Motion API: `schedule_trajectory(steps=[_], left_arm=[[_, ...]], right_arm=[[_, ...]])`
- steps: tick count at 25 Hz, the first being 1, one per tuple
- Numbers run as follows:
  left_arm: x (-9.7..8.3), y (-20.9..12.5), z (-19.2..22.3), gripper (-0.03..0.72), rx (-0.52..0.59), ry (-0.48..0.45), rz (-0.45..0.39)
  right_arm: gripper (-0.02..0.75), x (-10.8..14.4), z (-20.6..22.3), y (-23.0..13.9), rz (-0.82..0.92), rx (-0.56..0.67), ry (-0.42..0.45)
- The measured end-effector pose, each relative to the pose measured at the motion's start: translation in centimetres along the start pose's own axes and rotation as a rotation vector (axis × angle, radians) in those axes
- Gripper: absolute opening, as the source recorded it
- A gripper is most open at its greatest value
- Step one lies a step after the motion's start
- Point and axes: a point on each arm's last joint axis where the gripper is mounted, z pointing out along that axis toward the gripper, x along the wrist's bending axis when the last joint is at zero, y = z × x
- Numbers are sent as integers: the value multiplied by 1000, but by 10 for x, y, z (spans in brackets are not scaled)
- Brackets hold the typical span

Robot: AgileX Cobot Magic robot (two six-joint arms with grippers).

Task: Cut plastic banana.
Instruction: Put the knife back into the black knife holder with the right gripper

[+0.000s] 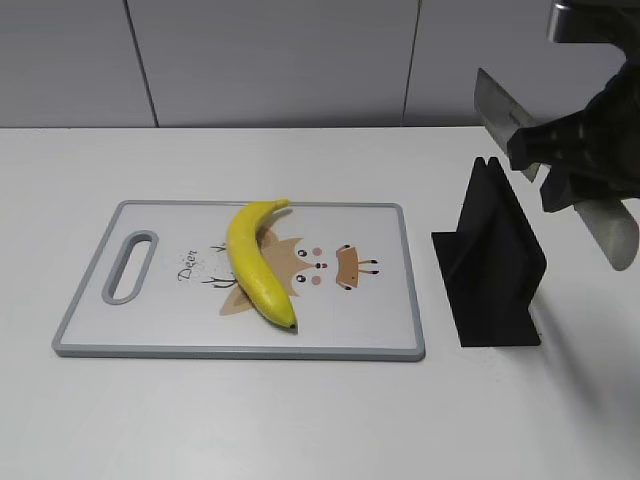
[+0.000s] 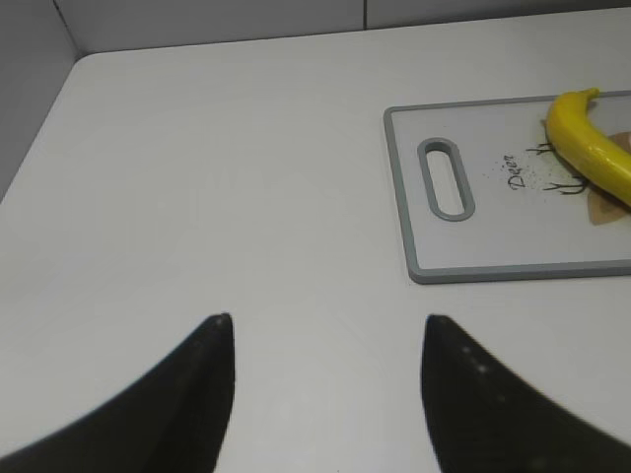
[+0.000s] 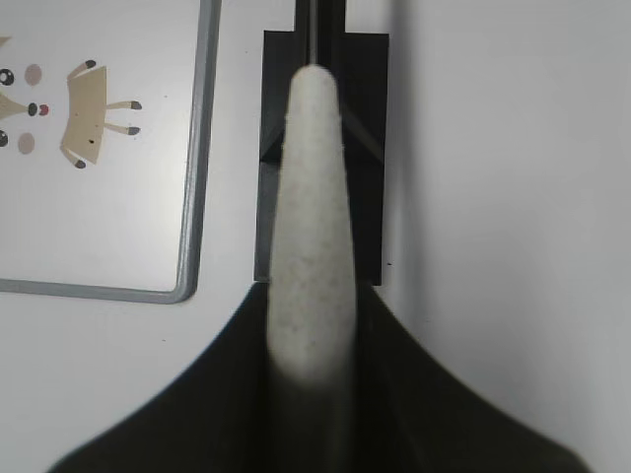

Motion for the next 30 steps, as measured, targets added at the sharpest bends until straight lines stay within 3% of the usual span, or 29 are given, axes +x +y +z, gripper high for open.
schedule_trajectory(steps=[18,30], left_arm=[[0,0,0,578,0,0,-3],[0,0,0,572,0,0,-3]], right_arm=[[174,4,56,-4,-13,159,-73],[174,3,56,-12,-6,249,-94]])
